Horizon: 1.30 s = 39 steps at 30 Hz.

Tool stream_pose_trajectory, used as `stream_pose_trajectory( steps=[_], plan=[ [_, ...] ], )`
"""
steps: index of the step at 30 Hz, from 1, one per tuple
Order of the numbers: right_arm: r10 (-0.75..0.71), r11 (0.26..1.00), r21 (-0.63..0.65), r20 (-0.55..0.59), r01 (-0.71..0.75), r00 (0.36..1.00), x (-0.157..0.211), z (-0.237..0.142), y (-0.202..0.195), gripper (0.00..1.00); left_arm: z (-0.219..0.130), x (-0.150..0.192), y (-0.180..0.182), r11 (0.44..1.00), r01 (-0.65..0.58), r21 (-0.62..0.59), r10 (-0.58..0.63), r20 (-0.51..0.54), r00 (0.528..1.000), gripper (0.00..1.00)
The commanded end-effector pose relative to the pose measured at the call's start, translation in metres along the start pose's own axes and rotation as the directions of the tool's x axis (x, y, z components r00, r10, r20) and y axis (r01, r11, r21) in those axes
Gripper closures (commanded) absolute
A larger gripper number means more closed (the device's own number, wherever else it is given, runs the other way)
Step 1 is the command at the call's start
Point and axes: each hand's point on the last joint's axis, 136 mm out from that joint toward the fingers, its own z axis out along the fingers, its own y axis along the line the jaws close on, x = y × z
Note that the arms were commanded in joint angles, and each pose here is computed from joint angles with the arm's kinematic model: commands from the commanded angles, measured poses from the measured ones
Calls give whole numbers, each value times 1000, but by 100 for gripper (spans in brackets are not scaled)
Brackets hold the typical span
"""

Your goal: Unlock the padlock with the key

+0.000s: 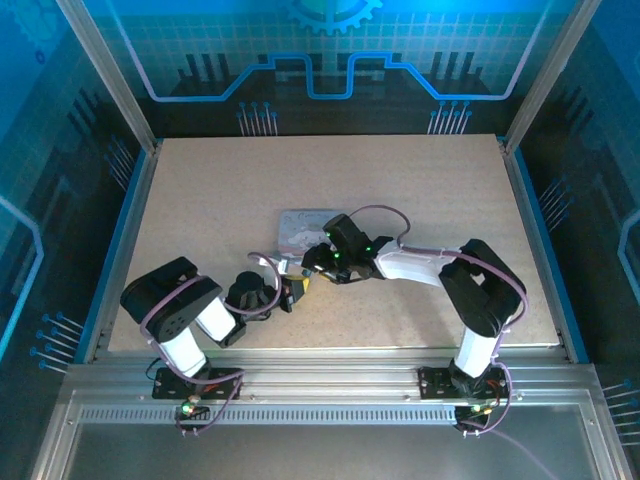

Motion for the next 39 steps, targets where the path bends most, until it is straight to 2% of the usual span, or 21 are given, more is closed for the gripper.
stream_pose_trajectory(
  steps=[1, 6, 16, 26, 28, 34, 37, 39],
  plan=[
    [4, 1000, 9, 20, -4, 1000, -4, -15, -2, 46, -3, 0, 8, 998, -37, -44, 37, 5, 999, 100],
    [0, 1000, 23, 10, -1, 1000, 0, -13, -9, 42, -2, 0, 8, 998, -50, -47, 50, 2, 999, 100],
    [-59, 997, 52, -17, 60, 998, 17, -7, -8, 45, 2, 3, -6, 976, -201, -86, 198, -41, 979, 100],
    [-58, 996, 61, -62, 62, 996, 22, 5, -9, 46, 2, -5, -18, 874, -445, -196, 425, -135, 895, 100],
    [-53, 997, 60, -68, 57, 996, 22, 7, -9, 51, -1, -8, -18, 859, -467, -212, 447, -135, 884, 100],
    [-49, 997, 60, -61, 53, 997, 22, 4, -10, 75, -3, -11, -19, 831, -506, -232, 487, -138, 863, 100],
    [-53, 997, 61, -53, 56, 997, 21, 0, -10, 80, -2, -9, -19, 820, -522, -236, 500, -148, 853, 100],
    [-57, 996, 61, -47, 60, 997, 20, -2, -10, 89, -1, -8, -20, 813, -531, -238, 508, -152, 848, 100]
  ],
)
